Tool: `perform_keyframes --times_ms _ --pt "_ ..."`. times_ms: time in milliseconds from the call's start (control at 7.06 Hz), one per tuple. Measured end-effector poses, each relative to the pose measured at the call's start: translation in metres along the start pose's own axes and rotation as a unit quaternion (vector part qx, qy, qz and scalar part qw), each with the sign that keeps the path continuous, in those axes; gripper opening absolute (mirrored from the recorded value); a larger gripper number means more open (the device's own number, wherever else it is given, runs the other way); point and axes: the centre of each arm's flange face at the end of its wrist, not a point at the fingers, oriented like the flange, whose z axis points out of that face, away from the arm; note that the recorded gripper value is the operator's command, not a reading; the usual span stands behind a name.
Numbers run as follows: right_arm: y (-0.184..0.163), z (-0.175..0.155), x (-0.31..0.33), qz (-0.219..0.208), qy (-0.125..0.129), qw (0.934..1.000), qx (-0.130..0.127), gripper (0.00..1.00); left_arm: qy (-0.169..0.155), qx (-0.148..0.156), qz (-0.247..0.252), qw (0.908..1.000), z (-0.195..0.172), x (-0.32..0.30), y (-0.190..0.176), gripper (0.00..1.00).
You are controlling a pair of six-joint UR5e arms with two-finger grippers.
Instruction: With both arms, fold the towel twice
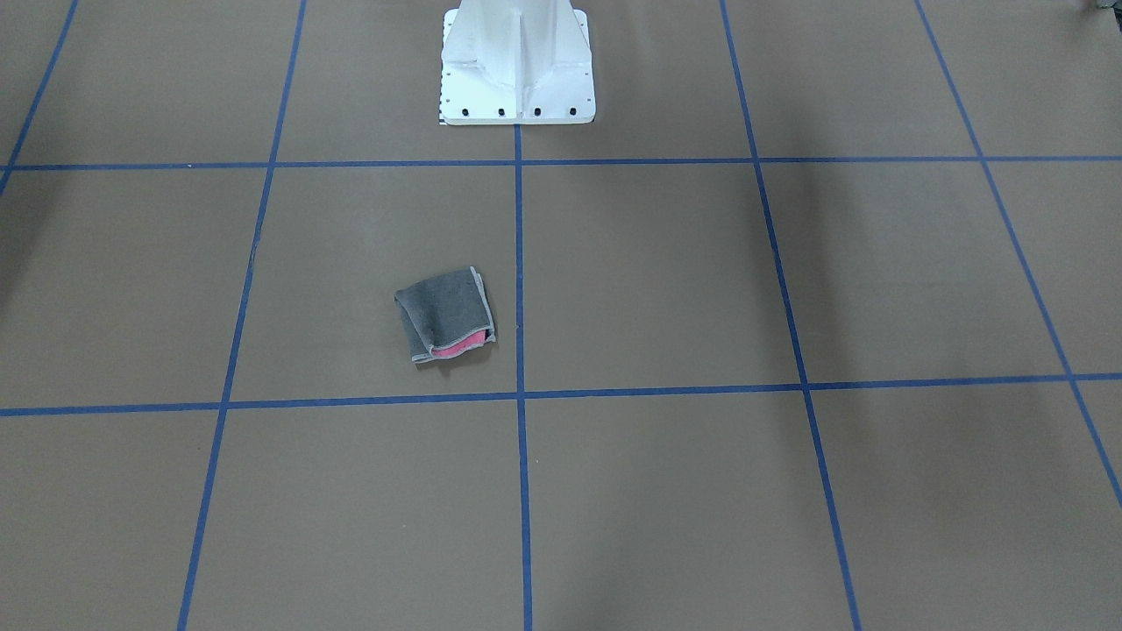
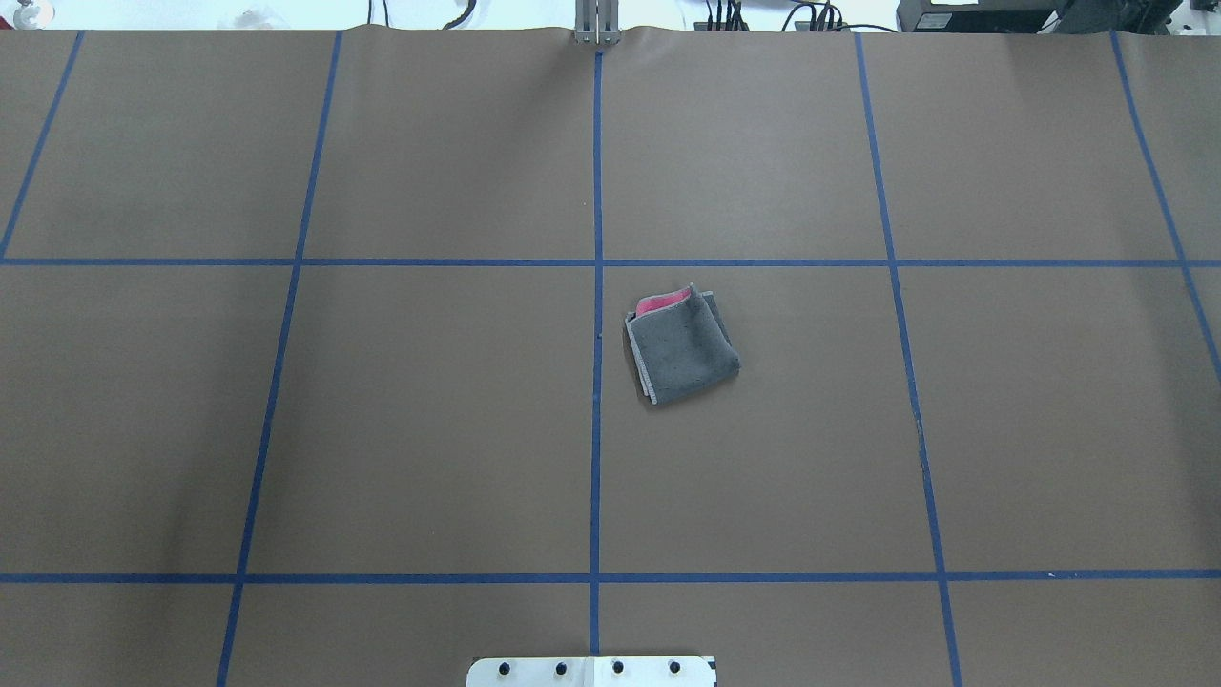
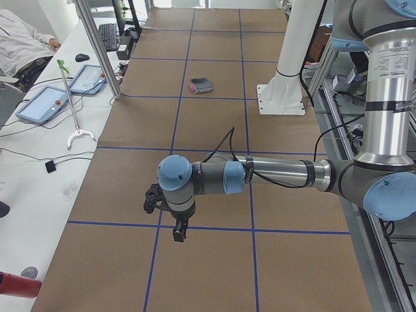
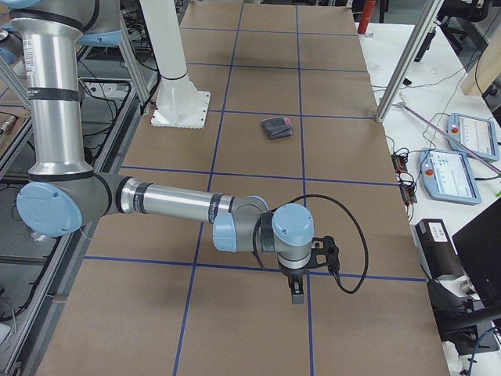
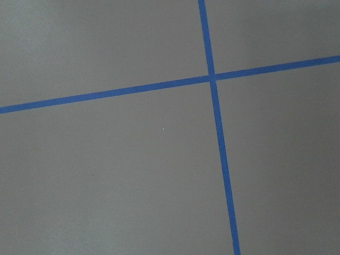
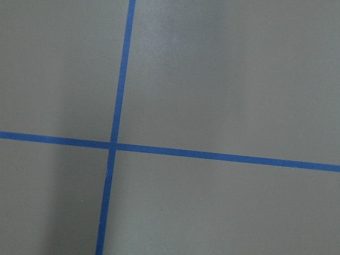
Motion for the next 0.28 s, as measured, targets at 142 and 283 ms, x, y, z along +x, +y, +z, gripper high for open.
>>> perform_keyframes --times_ms 142,283 --pt "0.0017 -0.0005 -0.0006 -0.006 0.001 1.0 0.004 1.0 0.0 -0.001 -0.001 1.0 0.0009 -0.0006 0.001 1.0" --pt "0.0039 -0.0013 -0.0016 -0.016 0.002 0.9998 0.015 1.0 0.001 -0.002 -0.002 1.0 0.0023 -0.0016 0.0025 1.0"
